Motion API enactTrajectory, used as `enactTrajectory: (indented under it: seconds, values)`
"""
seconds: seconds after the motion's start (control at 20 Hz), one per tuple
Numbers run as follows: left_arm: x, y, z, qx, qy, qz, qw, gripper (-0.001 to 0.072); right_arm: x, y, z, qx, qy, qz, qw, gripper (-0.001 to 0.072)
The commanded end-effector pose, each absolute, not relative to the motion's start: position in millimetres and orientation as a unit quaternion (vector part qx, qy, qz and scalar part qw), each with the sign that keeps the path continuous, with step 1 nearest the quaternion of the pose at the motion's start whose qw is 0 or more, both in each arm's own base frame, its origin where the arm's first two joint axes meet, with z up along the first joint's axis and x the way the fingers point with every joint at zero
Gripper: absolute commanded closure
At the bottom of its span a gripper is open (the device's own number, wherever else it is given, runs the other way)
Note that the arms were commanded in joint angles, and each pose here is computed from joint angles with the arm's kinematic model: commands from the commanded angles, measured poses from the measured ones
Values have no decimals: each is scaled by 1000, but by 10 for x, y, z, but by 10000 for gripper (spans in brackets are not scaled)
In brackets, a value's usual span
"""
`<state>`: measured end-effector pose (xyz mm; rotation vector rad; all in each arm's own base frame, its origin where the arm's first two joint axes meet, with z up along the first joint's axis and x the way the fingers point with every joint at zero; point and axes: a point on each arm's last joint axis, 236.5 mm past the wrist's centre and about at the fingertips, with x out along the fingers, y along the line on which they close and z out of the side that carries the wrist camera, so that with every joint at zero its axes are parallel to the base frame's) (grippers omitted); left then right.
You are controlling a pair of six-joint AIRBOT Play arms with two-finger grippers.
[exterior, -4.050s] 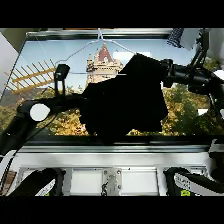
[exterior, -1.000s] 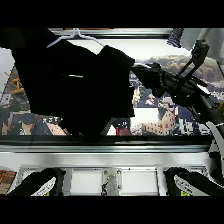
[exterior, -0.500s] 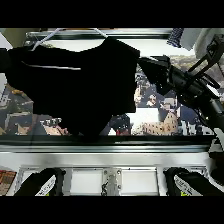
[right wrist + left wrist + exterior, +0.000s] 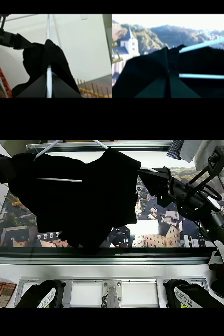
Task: Fold the clothes and pants, and hang the long-sleeved shirts on hangers.
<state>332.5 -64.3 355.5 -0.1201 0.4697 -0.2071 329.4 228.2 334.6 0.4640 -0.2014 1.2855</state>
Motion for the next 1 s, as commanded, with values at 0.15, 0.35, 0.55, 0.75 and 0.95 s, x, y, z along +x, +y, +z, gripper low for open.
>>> enactTrajectory:
  seconds: [0.15,0.35,0.55,0.75,0.95]
  values:
    - [3457,-131,3478,-56,237,-34,969,694,2930,2454,3110,224,-2,662,715,703]
    - [3546,-40,3120,-45,301,-28,952,694,2798,2475,3092,225,13,681,697,703]
    - [3628,-216,3021,-52,316,-68,945,694,2800,2469,3115,228,10,681,696,703]
    - [3662,-212,3103,-24,295,-75,952,694,2823,2445,3158,237,5,677,696,703]
    - [3656,-252,3115,-29,294,-83,952,378,3049,2413,3123,242,8,641,728,703]
